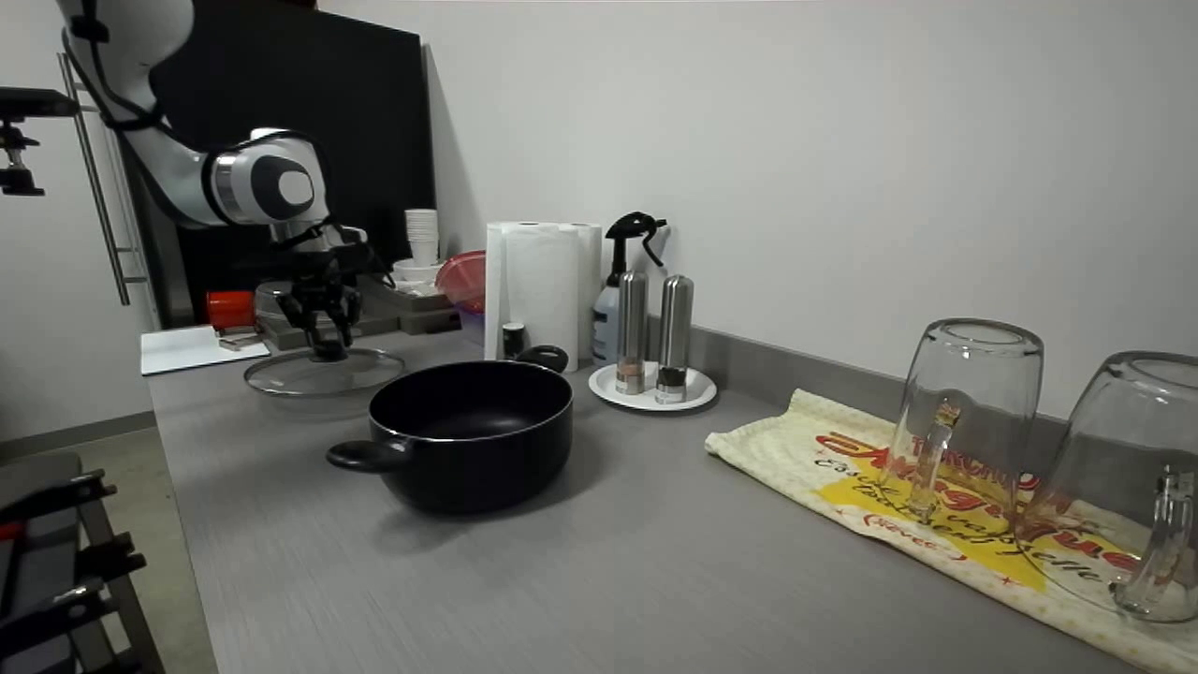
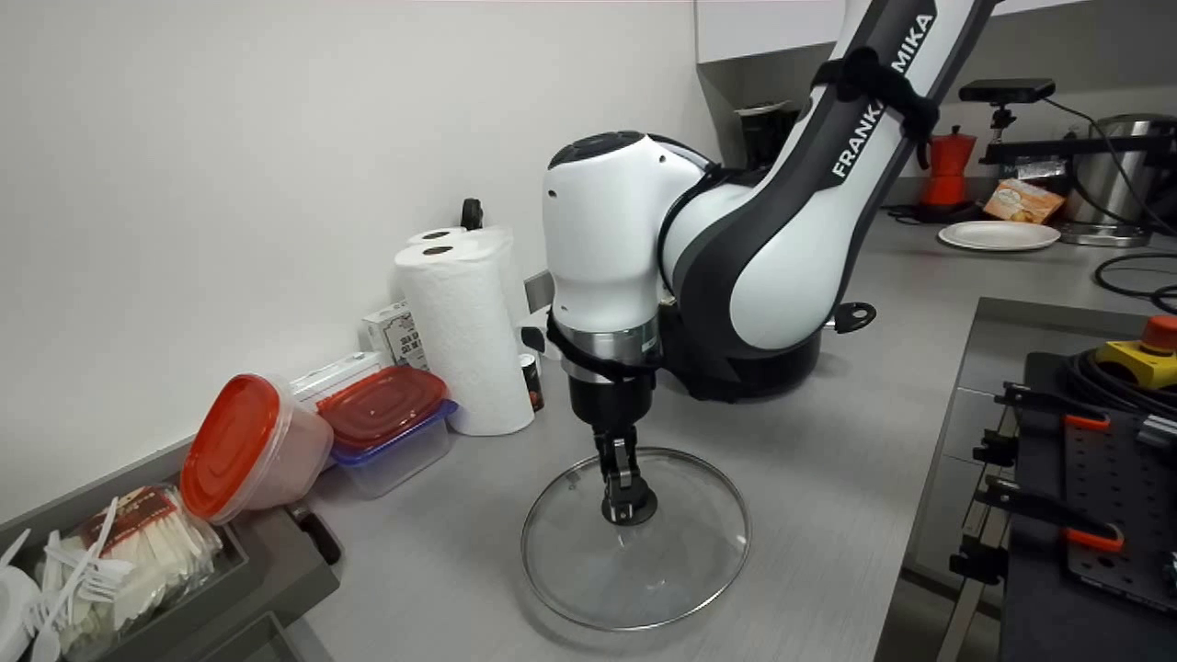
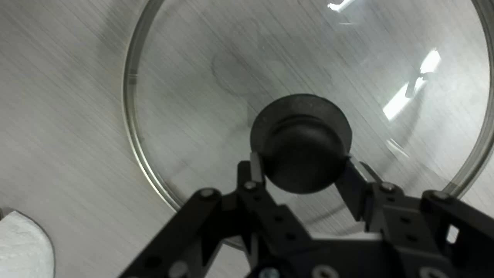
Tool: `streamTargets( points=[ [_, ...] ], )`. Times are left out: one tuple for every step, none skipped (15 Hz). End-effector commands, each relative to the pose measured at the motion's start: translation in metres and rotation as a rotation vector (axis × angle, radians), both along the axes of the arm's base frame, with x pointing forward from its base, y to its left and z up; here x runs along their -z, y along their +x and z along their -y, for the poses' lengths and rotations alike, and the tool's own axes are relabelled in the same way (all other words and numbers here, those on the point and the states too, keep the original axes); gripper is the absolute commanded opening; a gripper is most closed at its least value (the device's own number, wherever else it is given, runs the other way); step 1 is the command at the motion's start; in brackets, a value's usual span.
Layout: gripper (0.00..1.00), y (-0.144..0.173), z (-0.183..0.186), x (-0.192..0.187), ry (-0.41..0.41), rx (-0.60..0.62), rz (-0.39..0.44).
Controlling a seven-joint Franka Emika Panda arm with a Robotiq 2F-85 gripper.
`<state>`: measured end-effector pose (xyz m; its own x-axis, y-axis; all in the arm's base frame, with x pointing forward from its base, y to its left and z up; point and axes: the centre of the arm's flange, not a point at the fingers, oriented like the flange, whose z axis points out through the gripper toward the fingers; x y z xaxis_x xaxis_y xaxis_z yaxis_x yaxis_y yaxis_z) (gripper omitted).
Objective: Remove the glass lid from the pot.
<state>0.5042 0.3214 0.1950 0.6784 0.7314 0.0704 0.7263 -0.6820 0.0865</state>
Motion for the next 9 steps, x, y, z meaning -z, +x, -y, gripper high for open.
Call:
streamTargets(
  points=[
    [0.24, 0.001, -0.009, 0.004, -0.011, 0.002, 0.062],
    [0.24, 0.000, -0.009, 0.005, -0.014, 0.004, 0.067],
    [0.24, 0.000, -0.008, 0.008, -0.018, 0.003, 0.072],
    [0.24, -0.001, -0.008, 0.009, -0.023, 0.003, 0.078],
    [0.24, -0.001, -0.008, 0.011, -0.027, 0.002, 0.084],
    [0.24, -0.002, -0.007, 0.013, -0.030, 0.004, 0.086],
    [0.24, -0.002, -0.006, 0.014, -0.035, 0.004, 0.090],
    [0.24, -0.002, -0.005, 0.015, -0.038, 0.007, 0.093],
    [0.24, -0.002, -0.004, 0.016, -0.041, 0.007, 0.095]
  ],
)
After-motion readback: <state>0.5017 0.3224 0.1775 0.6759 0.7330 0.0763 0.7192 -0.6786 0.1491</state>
